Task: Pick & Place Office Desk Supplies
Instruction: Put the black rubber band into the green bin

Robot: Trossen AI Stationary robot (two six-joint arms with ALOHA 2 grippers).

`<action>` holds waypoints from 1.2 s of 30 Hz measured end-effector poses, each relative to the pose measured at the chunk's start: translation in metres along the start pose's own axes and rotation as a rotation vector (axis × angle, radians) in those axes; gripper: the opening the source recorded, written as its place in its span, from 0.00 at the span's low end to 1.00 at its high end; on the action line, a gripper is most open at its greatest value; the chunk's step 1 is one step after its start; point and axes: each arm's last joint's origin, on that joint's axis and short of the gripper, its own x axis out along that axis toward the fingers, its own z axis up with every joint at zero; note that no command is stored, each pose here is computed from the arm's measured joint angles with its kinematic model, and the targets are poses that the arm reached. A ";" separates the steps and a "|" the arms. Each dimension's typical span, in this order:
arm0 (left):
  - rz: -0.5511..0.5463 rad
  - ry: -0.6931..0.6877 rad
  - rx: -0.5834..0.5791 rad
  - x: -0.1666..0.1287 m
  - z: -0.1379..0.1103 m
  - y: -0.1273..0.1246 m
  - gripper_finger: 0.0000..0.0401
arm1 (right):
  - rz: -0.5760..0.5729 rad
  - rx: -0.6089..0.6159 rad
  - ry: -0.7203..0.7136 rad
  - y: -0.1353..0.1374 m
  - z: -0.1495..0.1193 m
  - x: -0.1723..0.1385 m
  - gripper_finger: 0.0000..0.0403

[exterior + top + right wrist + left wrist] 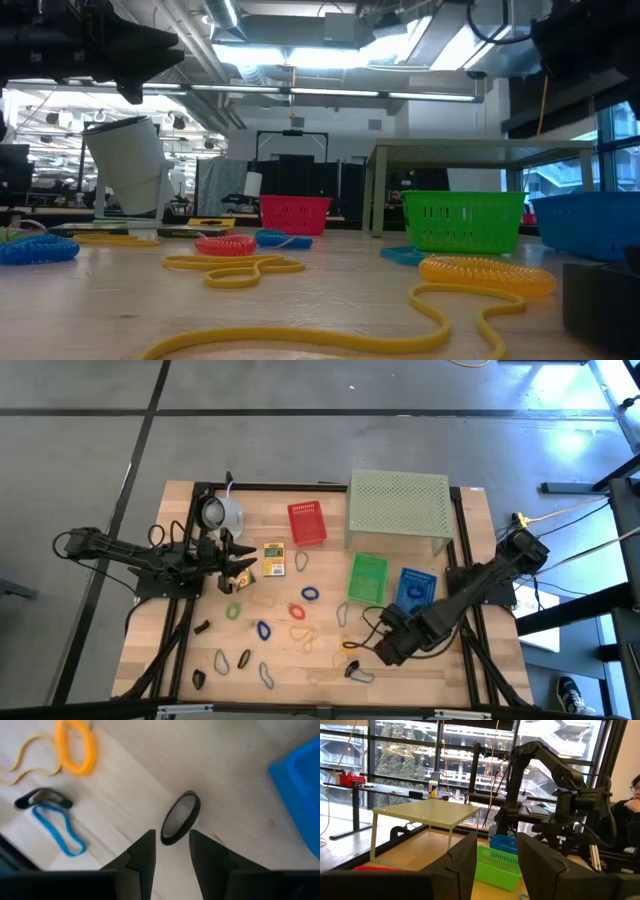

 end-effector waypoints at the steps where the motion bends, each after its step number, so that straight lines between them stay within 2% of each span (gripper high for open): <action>1: 0.000 0.002 0.001 0.000 0.000 0.000 0.33 | 0.003 0.014 0.000 0.001 -0.001 0.001 0.29; 11: 0.000 0.004 0.002 0.000 0.000 0.000 0.33 | 0.043 -0.015 0.019 0.013 0.002 0.022 0.29; 19: 0.000 0.005 0.002 0.000 -0.001 0.000 0.33 | -0.033 -0.096 0.035 0.012 0.007 0.044 0.29; 28: 0.001 0.005 0.002 0.000 -0.001 0.000 0.33 | -0.093 -0.134 0.084 0.012 0.005 0.062 0.29; 32: 0.000 0.006 0.002 0.000 -0.001 0.000 0.33 | -0.107 -0.141 0.090 0.011 0.005 0.063 0.22; 36: 0.001 0.005 0.002 0.000 -0.001 0.000 0.33 | -0.105 -0.145 0.093 0.011 0.004 0.064 0.10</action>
